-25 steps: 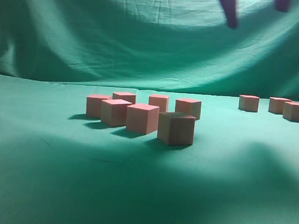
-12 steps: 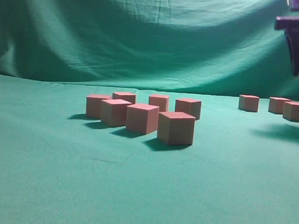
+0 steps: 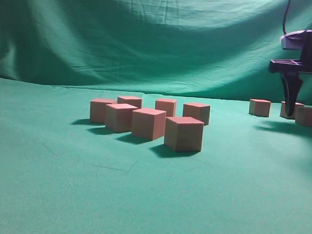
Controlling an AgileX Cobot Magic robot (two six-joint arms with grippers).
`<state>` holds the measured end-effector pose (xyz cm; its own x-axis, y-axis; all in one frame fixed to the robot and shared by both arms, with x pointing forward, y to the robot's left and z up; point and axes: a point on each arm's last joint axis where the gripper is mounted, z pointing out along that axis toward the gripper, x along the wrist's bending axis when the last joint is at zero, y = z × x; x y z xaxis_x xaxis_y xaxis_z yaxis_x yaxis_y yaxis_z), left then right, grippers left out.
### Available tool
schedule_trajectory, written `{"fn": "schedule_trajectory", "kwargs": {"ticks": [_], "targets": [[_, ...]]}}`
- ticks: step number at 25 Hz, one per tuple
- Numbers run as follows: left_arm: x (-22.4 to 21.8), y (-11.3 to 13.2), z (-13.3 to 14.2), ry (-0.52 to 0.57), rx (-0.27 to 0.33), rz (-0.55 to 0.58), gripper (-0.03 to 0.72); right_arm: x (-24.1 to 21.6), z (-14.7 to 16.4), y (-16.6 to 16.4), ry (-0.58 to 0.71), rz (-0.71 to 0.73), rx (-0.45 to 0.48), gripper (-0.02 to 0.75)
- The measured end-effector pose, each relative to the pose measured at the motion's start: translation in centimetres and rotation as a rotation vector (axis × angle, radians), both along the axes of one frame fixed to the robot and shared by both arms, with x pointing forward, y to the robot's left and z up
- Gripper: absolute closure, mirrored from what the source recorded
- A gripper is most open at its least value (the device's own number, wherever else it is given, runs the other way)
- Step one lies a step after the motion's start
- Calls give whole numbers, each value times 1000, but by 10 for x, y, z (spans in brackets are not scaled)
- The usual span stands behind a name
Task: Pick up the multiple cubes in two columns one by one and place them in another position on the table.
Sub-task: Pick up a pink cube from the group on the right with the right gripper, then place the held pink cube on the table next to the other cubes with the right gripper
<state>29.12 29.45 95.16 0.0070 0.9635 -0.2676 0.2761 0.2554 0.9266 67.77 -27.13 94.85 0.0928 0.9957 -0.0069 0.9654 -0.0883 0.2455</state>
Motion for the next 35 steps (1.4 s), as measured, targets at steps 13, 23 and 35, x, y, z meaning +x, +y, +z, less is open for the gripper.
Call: {"fn": "schedule_trajectory", "kwargs": {"ticks": [13, 23, 35], "targets": [[0, 0, 0, 0, 0, 0, 688, 3, -5, 0, -11, 28, -6, 481], [0, 0, 0, 0, 0, 0, 688, -13, 107, 3, -83, 7, 44, 481], [0, 0, 0, 0, 0, 0, 688, -141, 224, 3, -266, 36, 154, 481]]}}
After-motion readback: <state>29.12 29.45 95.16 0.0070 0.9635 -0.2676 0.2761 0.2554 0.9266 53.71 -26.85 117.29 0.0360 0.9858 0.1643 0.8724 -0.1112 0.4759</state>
